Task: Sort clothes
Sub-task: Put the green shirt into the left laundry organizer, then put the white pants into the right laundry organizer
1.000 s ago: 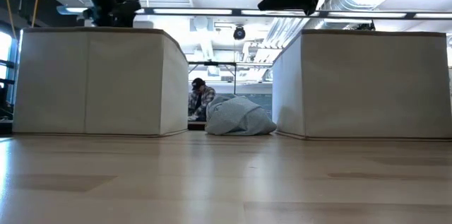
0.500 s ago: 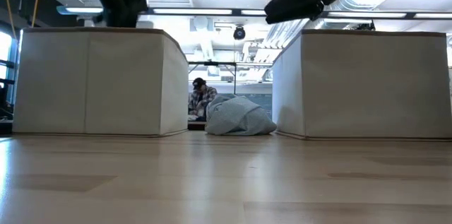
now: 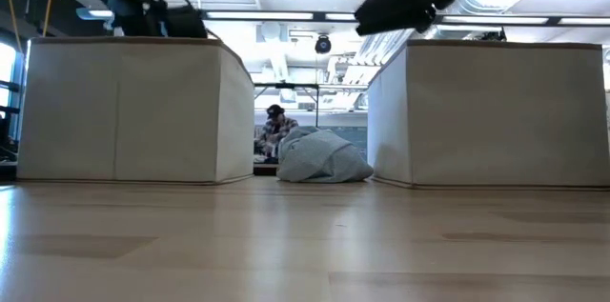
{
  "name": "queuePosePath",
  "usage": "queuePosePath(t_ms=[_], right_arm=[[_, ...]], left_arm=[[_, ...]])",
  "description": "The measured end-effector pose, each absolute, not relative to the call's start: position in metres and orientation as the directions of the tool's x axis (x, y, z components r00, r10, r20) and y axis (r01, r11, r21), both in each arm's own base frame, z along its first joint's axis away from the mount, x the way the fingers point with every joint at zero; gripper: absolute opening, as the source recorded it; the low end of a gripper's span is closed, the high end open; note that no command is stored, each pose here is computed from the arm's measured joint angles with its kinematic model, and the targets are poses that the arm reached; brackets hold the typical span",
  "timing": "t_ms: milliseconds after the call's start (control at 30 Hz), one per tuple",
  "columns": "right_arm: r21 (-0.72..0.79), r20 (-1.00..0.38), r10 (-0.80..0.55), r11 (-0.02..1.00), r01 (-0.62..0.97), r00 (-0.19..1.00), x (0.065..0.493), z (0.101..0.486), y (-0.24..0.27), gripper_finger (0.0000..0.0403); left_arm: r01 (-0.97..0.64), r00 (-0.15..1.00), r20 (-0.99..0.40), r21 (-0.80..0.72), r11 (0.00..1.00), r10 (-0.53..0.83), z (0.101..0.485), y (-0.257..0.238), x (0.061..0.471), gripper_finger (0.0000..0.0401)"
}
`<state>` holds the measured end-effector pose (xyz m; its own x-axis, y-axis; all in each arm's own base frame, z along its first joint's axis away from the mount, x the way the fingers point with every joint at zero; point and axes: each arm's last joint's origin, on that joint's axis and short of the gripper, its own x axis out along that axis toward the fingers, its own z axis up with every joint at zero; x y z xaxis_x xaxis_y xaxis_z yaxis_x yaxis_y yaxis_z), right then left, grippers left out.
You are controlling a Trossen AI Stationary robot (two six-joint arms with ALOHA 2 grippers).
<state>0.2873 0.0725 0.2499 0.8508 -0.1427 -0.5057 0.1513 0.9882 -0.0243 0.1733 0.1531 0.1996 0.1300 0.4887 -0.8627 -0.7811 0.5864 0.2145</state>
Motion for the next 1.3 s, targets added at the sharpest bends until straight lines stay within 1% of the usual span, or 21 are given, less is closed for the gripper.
queuePosePath(t_ms=[67,167,267,367,467,567,667,733,867,967,1133,1300], right_arm=[[-0.024,-0.470,-0.118,0.992,0.120,0.875,0.290,0.254,0.072,0.0172],[-0.048,-0.428,-0.105,0.994,0.094,0.898,0.295,0.266,0.071,0.0172],[-0.087,-0.388,-0.121,0.992,0.095,0.914,0.304,0.289,0.066,0.0172],[-0.173,-0.404,-0.157,0.980,0.093,0.901,0.318,0.309,0.058,0.0172],[-0.287,-0.472,-0.226,0.953,0.094,0.852,0.339,0.323,0.043,0.0174],[-0.341,-0.581,-0.255,0.938,0.053,0.773,0.363,0.330,0.022,0.0188],[-0.375,-0.666,-0.307,0.925,0.051,0.680,0.387,0.334,-0.007,0.0215],[-0.386,-0.713,-0.341,0.920,0.063,0.613,0.401,0.333,-0.029,0.0238],[-0.333,-0.811,-0.316,0.941,0.055,0.492,0.426,0.314,-0.073,0.0289],[-0.321,-0.855,-0.320,0.945,0.068,0.409,0.439,0.290,-0.105,0.0314],[-0.298,-0.914,-0.313,0.949,0.099,0.258,0.447,0.239,-0.149,0.0321],[-0.247,-0.952,-0.266,0.960,0.136,0.152,0.449,0.194,-0.172,0.0321]], left_arm=[[-0.773,0.168,-0.851,0.199,0.603,0.497,0.225,0.147,0.175,0.0007],[-0.765,0.284,-0.786,0.159,0.624,0.549,0.273,0.139,0.176,0.0021],[-0.747,0.383,-0.732,0.113,0.655,0.563,0.309,0.127,0.171,0.0051],[-0.712,0.508,-0.661,0.038,0.701,0.552,0.336,0.114,0.163,0.0095],[-0.703,0.569,-0.605,-0.007,0.711,0.557,0.347,0.104,0.155,0.0144],[-0.721,0.570,-0.580,-0.012,0.693,0.583,0.351,0.097,0.149,0.0186],[-0.725,0.564,-0.585,-0.014,0.689,0.582,0.346,0.092,0.146,0.0211],[-0.723,0.568,-0.591,-0.025,0.691,0.573,0.340,0.089,0.148,0.0219],[-0.714,0.550,-0.628,-0.012,0.700,0.551,0.323,0.087,0.150,0.0220],[-0.726,0.534,-0.636,-0.007,0.688,0.557,0.312,0.086,0.152,0.0219],[-0.720,0.539,-0.637,-0.010,0.694,0.550,0.303,0.085,0.155,0.0219],[-0.712,0.541,-0.643,-0.006,0.703,0.542,0.297,0.083,0.156,0.0218]])
